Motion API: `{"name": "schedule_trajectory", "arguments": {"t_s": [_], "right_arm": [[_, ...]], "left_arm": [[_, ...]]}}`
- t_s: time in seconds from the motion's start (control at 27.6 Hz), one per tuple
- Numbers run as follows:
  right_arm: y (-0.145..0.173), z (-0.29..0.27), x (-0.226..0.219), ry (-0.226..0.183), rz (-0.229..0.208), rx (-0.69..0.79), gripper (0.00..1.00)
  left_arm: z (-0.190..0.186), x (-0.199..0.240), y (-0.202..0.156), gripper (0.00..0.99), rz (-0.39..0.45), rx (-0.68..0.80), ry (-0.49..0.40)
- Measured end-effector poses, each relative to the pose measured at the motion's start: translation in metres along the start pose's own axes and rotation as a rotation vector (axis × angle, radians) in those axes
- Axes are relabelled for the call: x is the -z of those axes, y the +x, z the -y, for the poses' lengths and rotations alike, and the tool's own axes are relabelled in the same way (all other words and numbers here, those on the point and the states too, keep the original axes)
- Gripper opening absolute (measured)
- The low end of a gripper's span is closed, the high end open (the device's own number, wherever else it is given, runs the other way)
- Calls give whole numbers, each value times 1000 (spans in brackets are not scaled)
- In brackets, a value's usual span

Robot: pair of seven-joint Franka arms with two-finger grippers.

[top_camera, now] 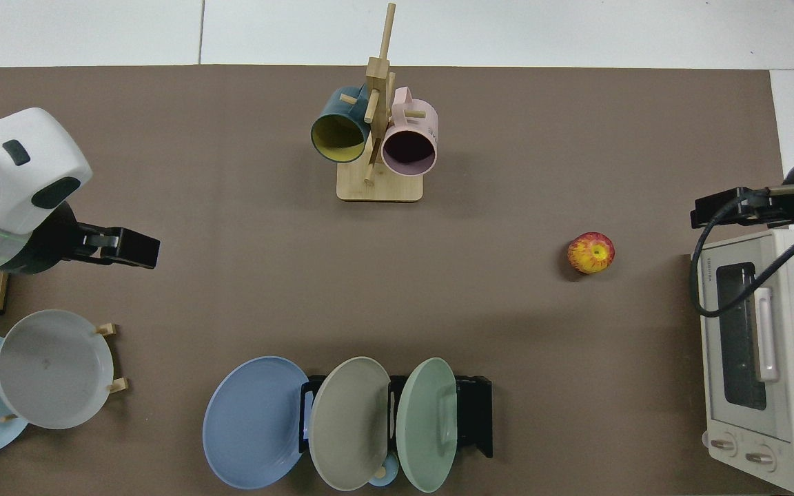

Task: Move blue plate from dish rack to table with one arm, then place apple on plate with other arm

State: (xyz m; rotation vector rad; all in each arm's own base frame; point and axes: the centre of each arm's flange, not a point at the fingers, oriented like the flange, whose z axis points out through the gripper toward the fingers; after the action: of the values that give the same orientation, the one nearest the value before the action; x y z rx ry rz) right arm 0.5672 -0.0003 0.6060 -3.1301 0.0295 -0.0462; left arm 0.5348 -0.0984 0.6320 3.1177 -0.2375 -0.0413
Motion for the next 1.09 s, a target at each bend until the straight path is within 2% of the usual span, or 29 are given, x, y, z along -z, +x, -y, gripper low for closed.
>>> {"name": "schedule_trajectory", "arguments": {"t_s": [0.51,1.09], "right_arm": [[1,4,1,0,-2,6,1000],[13,22,-24,-2,28,10,1000]], "left_arm": [[0,0,0,991,0,0,0],[0,0,0,991,0,0,0]]}}
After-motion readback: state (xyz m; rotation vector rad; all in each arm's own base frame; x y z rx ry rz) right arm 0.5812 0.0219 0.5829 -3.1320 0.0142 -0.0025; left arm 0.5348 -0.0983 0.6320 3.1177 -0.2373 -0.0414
